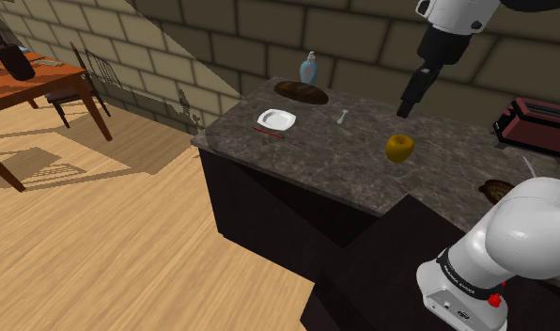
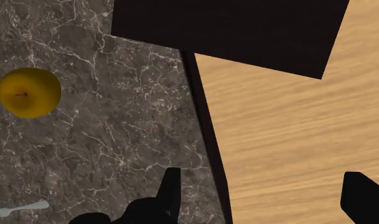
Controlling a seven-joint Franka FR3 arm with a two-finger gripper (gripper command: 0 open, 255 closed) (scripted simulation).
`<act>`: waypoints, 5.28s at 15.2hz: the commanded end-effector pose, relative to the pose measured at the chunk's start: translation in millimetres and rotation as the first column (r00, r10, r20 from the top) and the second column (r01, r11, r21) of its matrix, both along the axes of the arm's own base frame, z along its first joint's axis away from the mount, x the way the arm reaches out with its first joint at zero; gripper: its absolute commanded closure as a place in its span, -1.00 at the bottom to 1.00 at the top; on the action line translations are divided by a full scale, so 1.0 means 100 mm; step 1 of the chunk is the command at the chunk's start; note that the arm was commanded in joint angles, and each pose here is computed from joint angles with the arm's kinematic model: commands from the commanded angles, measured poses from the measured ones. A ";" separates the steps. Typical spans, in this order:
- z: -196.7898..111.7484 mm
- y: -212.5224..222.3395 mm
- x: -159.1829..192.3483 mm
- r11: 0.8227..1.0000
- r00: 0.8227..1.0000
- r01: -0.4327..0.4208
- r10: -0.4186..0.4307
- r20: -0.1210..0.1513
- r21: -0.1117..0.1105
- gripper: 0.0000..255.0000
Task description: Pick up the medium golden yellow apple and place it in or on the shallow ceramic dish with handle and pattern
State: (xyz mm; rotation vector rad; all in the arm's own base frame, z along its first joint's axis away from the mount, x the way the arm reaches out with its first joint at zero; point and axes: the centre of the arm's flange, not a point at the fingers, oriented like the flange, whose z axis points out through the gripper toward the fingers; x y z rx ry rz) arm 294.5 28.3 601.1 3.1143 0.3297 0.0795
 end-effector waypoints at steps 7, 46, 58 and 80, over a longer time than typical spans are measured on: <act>-0.48 -0.45 0.37 0.989 0.989 0.148 -0.147 0.011 -0.028 -1.00; -3.07 -3.66 1.07 0.584 0.598 0.801 -0.792 0.126 -0.129 -1.00; -3.10 -3.67 1.07 0.584 0.598 0.801 -0.792 0.126 -0.129 1.00; -2.25 -3.67 1.07 0.584 0.598 0.801 -0.792 0.126 -0.129 1.00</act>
